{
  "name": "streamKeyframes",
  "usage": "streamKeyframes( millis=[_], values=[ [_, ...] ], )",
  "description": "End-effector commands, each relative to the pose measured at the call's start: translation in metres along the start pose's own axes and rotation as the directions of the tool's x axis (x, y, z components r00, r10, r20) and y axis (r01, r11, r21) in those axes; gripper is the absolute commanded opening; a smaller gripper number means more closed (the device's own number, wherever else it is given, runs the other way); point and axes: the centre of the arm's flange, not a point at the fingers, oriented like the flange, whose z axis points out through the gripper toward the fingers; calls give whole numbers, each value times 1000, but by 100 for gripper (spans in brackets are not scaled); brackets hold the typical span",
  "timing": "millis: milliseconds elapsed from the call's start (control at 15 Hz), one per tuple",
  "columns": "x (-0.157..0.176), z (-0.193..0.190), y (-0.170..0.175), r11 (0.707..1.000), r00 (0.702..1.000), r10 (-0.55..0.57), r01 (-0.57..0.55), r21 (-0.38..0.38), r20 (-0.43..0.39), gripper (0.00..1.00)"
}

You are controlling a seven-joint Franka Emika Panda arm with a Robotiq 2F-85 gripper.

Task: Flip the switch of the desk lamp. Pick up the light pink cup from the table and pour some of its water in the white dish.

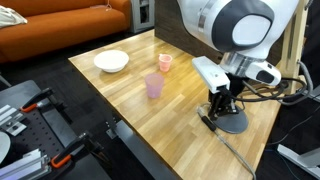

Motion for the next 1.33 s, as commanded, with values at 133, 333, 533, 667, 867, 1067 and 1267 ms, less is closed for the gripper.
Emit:
streamKeyframes(
  millis=[133,333,533,667,867,1067,1267],
  values=[
    [20,9,1,1000,999,10,-10,9,34,0],
    [22,12,1,1000,999,11,-11,4,45,0],
    [18,16,-1,1000,998,11,-11,5,59,0],
    [13,19,-4,1000,997,9,-10,9,71,0],
    [9,24,-6,1000,996,11,-12,13,91,0],
    [10,25,-5,1000,995,17,-18,15,95,0],
    [11,28,-5,1000,995,18,-20,13,99,0]
  ],
)
